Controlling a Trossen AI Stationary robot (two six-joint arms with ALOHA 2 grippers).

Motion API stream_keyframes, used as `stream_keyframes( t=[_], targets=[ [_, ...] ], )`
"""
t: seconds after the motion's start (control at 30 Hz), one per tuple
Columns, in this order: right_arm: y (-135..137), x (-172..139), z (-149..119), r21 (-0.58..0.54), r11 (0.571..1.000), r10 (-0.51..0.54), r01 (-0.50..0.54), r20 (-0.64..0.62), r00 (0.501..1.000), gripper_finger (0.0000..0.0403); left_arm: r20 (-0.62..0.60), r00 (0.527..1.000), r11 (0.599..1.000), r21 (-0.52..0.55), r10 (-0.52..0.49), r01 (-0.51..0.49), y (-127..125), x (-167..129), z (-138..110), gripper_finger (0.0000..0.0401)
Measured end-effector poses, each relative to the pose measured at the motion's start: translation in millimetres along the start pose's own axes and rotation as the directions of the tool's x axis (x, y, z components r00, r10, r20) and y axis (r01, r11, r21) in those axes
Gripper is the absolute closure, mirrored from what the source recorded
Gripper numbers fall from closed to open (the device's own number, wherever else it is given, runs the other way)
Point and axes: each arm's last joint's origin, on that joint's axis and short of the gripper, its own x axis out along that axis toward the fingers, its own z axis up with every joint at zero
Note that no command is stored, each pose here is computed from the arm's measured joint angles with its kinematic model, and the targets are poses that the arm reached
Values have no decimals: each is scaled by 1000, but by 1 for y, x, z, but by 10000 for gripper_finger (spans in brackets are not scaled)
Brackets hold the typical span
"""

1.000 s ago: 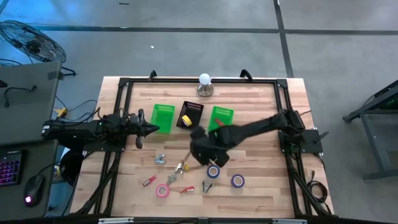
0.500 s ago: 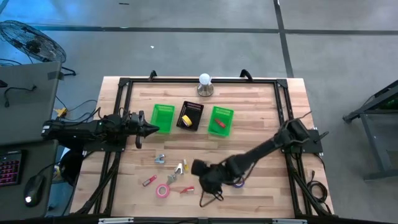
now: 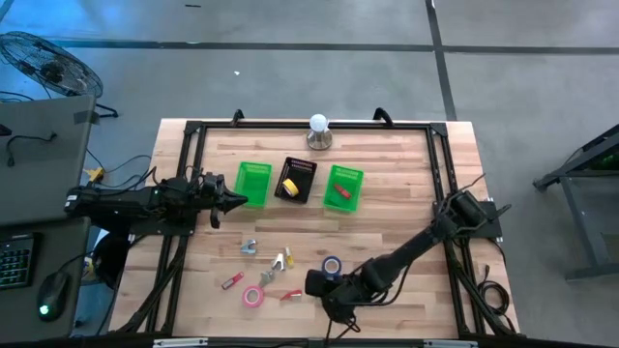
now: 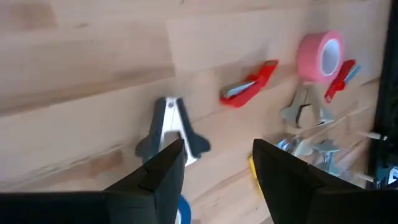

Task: Pick and place Stapler, Stapler remover, tape
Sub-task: Put the black staple remover into the left green bin

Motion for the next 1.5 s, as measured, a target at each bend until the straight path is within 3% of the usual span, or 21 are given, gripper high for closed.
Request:
stream_keyframes(
  t=[0.17,0.3,0.57,0.8,1.5],
  targets=[
    [-25,6,4,71,997,-35,35,-7,999,222,0,1000,1000,-16,1,-1,0,0,0,400],
    [-32,15,9,112,994,13,-13,-2,1000,222,1,1000,1000,-18,2,-2,0,0,0,400],
    [-15,32,7,100,983,158,-154,-35,987,222,-1,1000,1000,9,3,-3,0,0,0,400],
    [-9,36,9,107,981,168,-163,-36,985,222,-2,1000,998,58,3,-3,0,0,0,400],
    [-10,54,-1,171,957,236,-233,3,972,222,-6,1000,998,66,2,-1,0,0,-1,400]
  ],
)
